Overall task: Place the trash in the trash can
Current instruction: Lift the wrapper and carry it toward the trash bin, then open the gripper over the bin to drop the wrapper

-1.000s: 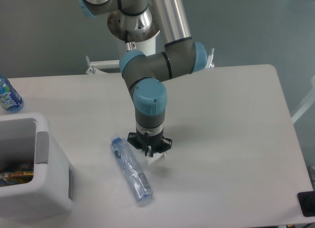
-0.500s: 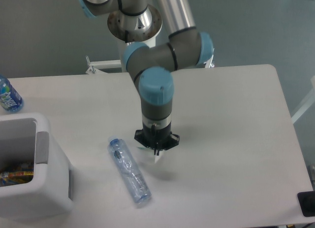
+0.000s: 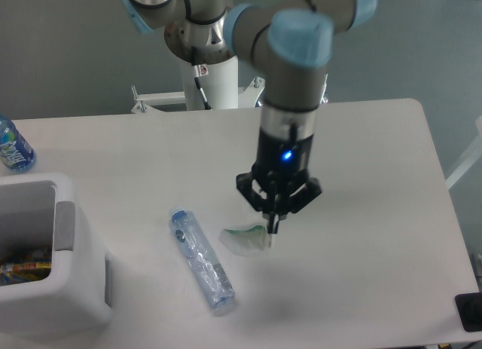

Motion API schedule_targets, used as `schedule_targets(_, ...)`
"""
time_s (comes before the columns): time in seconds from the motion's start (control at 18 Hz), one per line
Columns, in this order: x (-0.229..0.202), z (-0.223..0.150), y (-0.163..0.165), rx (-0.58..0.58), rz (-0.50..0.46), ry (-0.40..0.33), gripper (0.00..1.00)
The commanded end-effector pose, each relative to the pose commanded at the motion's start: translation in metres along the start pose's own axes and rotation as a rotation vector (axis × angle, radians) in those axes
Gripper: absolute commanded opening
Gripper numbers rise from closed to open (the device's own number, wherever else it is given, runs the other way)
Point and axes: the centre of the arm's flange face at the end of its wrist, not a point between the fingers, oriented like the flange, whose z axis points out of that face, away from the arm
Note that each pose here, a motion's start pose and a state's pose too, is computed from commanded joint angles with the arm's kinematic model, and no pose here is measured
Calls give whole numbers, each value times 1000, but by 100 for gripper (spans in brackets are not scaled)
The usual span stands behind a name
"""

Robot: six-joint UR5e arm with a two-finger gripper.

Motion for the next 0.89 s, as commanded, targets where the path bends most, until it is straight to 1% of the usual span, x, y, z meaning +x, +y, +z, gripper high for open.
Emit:
schedule_targets(0.11, 5, -23, -21, 53, -66, -12, 1)
schedule_targets(0.22, 12, -38, -34, 87, -105, -12, 1)
schedule_targets(0.39, 27, -52, -40, 112, -151, -3, 1)
schedule_targets(0.44, 35, -58, -40, 120, -157, 8, 1)
schedule_targets(0.5, 51, -56, -40, 118, -165, 38, 2)
schedule_targets(0.67, 104, -55, -36, 103, -158, 98, 3)
schedule_targets(0.78, 144, -47, -31, 85, -112, 142, 3)
schedule_targets(0.89, 187, -36, -23, 55, -65, 202, 3)
